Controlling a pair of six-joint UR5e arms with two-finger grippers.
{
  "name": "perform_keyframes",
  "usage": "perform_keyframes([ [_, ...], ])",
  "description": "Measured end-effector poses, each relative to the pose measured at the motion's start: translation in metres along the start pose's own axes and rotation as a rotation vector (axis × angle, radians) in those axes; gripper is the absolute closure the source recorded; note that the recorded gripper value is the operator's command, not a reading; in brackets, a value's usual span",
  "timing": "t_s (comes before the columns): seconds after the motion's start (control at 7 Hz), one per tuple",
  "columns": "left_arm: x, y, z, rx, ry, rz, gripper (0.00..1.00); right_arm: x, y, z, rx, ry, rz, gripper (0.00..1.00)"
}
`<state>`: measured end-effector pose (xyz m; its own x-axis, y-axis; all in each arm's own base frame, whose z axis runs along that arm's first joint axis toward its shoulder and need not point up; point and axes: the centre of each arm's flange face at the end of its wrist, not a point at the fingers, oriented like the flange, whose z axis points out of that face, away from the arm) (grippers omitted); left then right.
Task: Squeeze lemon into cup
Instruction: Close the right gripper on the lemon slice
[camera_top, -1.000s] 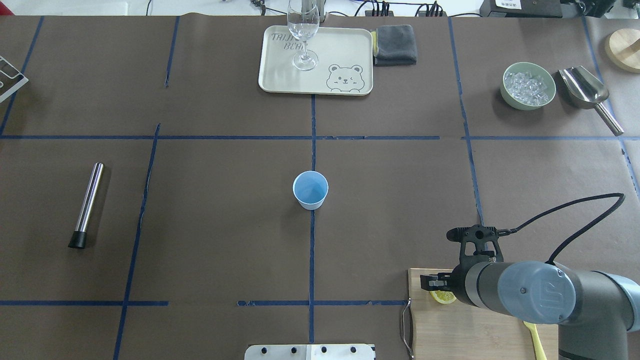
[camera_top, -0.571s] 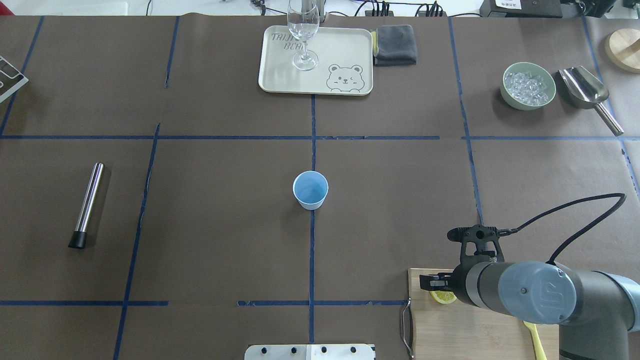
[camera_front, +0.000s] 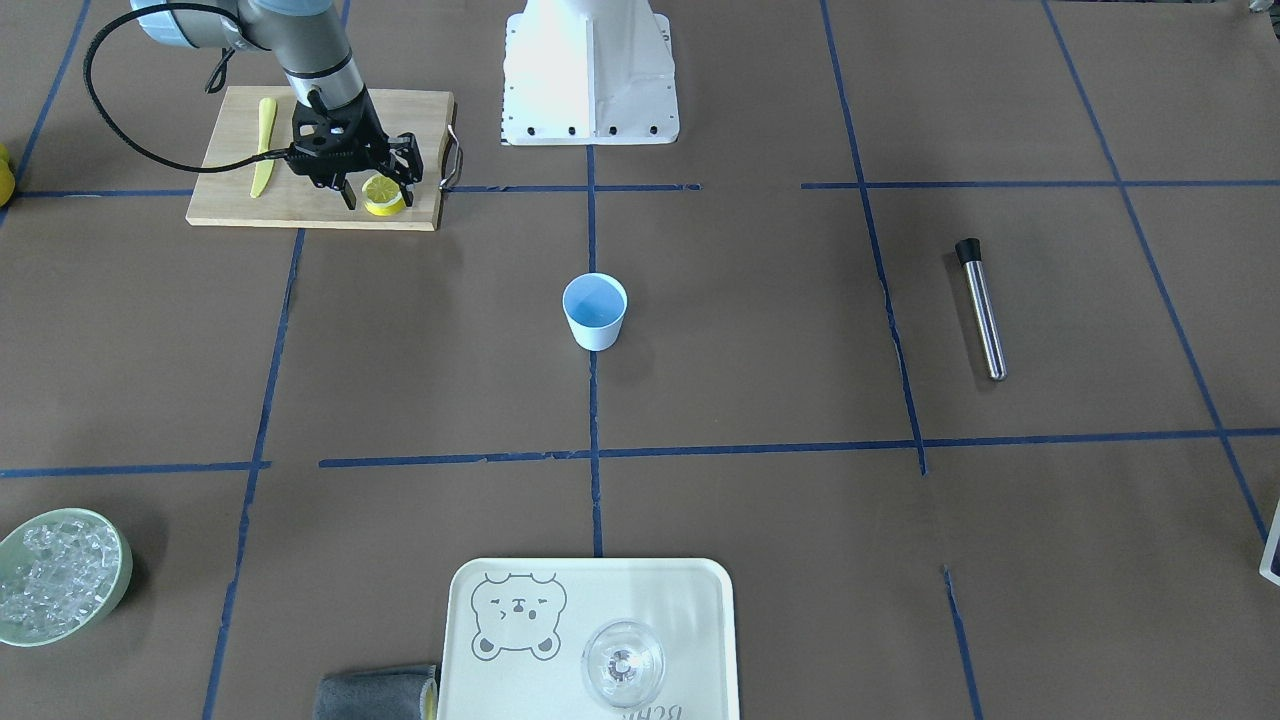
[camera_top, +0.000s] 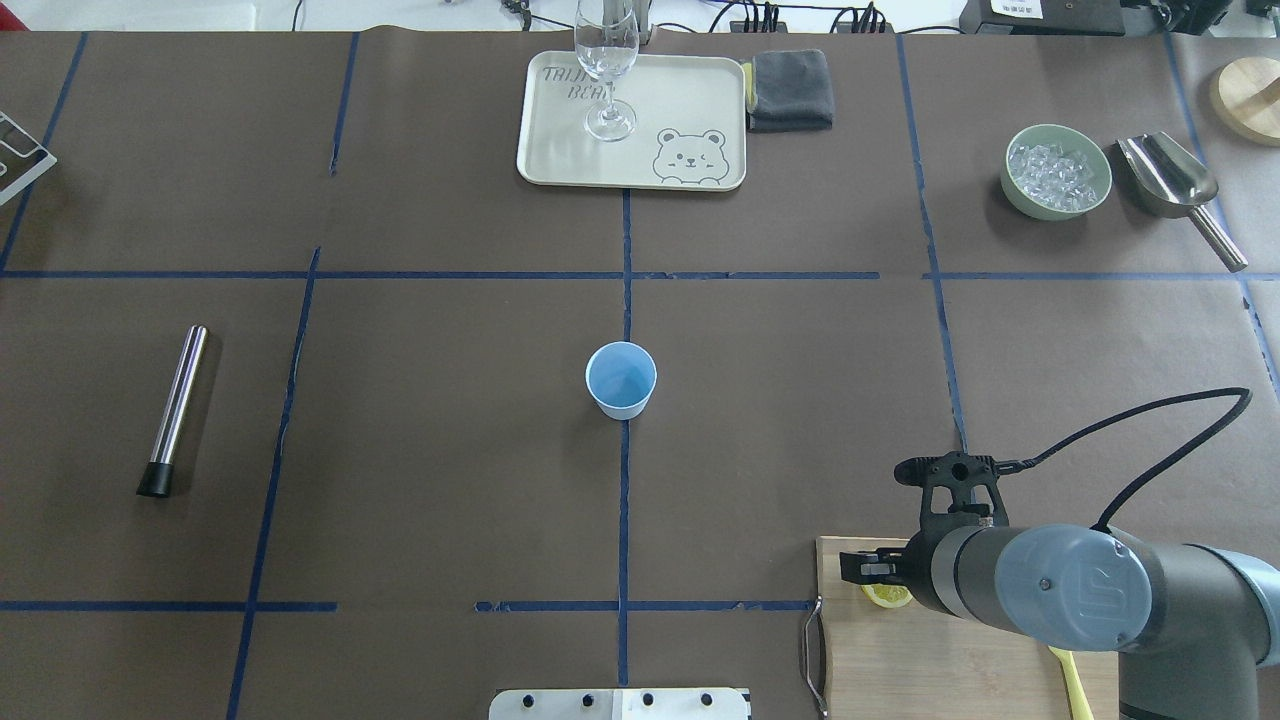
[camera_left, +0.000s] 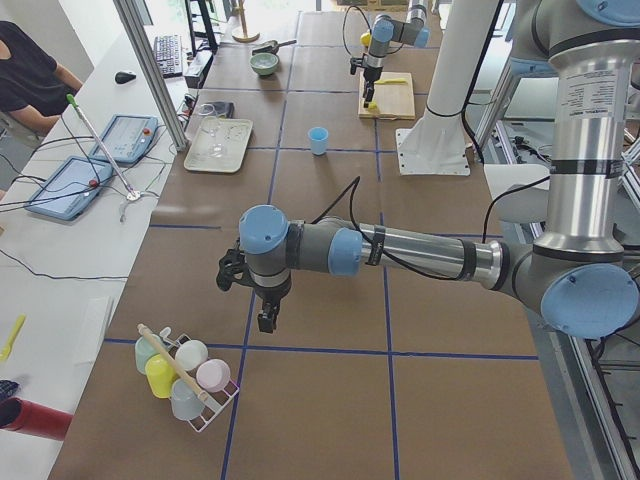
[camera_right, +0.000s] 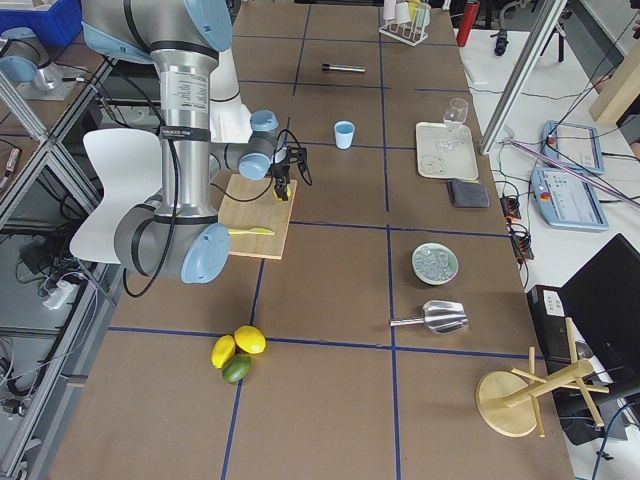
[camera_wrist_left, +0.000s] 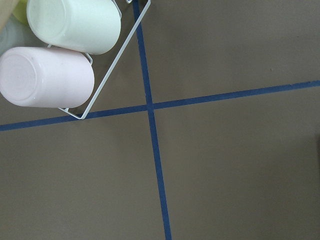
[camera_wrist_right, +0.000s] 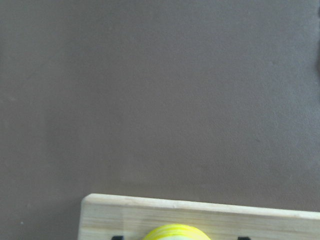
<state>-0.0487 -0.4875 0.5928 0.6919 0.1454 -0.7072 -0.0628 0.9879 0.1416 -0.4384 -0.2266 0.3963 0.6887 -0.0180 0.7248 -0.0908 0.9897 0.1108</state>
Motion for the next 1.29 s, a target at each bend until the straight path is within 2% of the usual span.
perform_keyframes([
  [0.43,0.0003,0.0001,-0.0011,0.002,0.000,0.001,0.00,-0.0033,0.0060,0.0010,-0.008,-0.002,-0.009,0.19],
  [0.71,0.0007,0.0005,-0.0016,0.002,0.000,0.000,0.00,-0.0038,0.0067,0.0011,-0.008,-0.003,-0.010,0.38],
  [1.0,0.0005,0.0006,-0.0015,0.002,0.000,0.000,0.00,-0.0043,0.0068,0.0008,-0.009,-0.002,-0.011,0.49],
  [1.29,0.0001,0.0007,-0.0011,0.001,0.000,0.000,0.00,-0.0044,0.0059,-0.0003,-0.007,-0.004,-0.010,0.52],
])
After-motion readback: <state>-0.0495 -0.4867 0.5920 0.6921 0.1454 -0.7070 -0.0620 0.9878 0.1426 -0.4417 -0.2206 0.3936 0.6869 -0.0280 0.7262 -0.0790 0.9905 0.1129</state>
